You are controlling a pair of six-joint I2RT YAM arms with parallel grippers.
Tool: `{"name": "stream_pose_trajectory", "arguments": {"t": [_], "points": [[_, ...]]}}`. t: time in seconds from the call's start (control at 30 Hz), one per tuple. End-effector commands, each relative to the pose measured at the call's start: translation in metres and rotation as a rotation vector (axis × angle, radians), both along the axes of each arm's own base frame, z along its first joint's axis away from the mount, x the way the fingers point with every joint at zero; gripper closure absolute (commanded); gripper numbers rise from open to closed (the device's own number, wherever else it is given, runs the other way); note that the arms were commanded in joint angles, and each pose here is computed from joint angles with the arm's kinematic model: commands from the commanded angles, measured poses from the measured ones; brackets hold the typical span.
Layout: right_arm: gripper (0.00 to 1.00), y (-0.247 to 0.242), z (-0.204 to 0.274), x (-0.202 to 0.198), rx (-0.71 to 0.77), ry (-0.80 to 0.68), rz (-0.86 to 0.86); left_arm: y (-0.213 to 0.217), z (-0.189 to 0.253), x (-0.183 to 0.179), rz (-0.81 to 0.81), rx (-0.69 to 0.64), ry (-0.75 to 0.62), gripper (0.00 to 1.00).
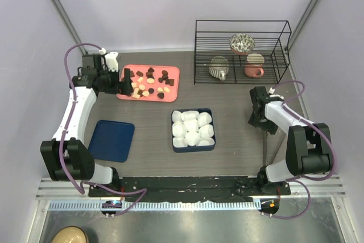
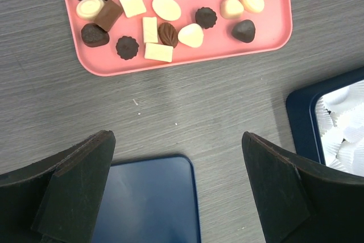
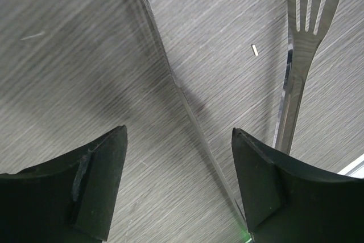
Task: Pack the chocolate
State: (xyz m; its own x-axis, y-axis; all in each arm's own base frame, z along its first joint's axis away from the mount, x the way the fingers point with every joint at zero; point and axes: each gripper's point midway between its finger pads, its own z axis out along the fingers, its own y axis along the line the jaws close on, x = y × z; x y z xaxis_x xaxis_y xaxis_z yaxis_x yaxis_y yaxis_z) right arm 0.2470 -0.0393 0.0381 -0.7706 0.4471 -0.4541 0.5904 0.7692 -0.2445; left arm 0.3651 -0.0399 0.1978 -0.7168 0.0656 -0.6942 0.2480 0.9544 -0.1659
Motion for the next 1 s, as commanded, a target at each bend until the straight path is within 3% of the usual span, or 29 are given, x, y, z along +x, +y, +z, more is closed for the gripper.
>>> {"name": "stream_pose_trajectory", "arguments": {"t": [0.0,0.2,0.47,0.97], "points": [[0.29,0.002,0.002,0.01,0.026,-0.05,-0.02,0.001,0.01,0.004,-0.026,-0.001,-0.055,0.0],[0.48,0.009,-0.009,0.011,0.066,-0.023,0.007,0.001,0.009,-0.002,-0.028,-0.004,-0.051,0.0],[0.55,0.017,-0.015,0.014,0.108,-0.027,0.026,0.003,0.015,-0.013,-0.027,0.01,-0.063,0.0],[0.98,0.052,-0.014,0.031,0.216,-0.072,0.163,0.007,0.015,-0.028,-0.026,0.037,-0.065,0.0]]}}
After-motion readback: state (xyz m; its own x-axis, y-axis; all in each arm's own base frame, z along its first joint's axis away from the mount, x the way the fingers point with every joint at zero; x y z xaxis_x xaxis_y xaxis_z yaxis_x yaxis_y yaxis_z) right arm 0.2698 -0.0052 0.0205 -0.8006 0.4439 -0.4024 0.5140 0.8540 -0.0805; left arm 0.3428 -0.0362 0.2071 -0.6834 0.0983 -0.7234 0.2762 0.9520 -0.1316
